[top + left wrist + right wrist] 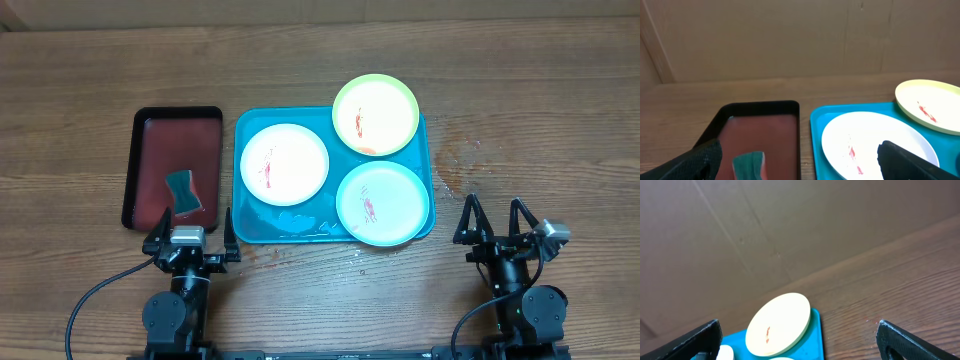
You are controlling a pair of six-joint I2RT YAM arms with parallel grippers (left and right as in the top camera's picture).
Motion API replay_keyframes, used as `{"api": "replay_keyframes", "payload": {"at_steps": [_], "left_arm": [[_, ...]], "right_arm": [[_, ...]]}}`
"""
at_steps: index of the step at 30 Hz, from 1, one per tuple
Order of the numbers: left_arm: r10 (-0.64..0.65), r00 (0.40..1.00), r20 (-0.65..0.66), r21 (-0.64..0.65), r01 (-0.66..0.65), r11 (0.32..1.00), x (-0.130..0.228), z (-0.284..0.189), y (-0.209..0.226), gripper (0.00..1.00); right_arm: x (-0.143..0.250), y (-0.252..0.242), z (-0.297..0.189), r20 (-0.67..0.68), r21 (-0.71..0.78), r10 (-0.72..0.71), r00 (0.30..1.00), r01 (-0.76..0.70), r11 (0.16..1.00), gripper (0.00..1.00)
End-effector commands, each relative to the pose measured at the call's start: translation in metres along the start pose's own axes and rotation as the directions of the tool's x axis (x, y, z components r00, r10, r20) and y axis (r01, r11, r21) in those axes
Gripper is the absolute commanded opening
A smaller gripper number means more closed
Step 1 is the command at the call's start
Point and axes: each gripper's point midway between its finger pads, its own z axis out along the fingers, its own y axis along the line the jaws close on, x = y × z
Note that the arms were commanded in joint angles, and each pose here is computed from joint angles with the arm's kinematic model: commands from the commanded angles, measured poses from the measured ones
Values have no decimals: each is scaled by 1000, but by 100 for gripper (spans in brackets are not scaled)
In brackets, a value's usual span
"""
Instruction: Clean dirty plates on tray and stack at the side
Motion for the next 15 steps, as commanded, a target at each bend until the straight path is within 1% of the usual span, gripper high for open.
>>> {"api": "replay_keyframes", "payload": {"at_steps": [1,6,10,13,15], "left_arm": [[-11,999,32,-27,12,1000,-28,-6,6,100],[-11,1000,-21,-26,10,1000,-51,-13,7,100],[-17,999,-41,-24,16,1000,-88,-16,8,100],[-48,996,-75,-25,47,999,-114,-15,8,100],[-60,991,-121,-11,59,998,-130,-11,6,100]], "right_arm": [[-29,30,-6,42,-109,-64,997,69,992,100],[-65,50,-10,62,-120,-128,990,135,984,100],[-96,67,-5,53,-126,-128,990,133,983,100],[-115,82,3,23,-143,-131,991,133,981,100],[-125,92,9,-17,-156,-134,991,130,979,100]]}}
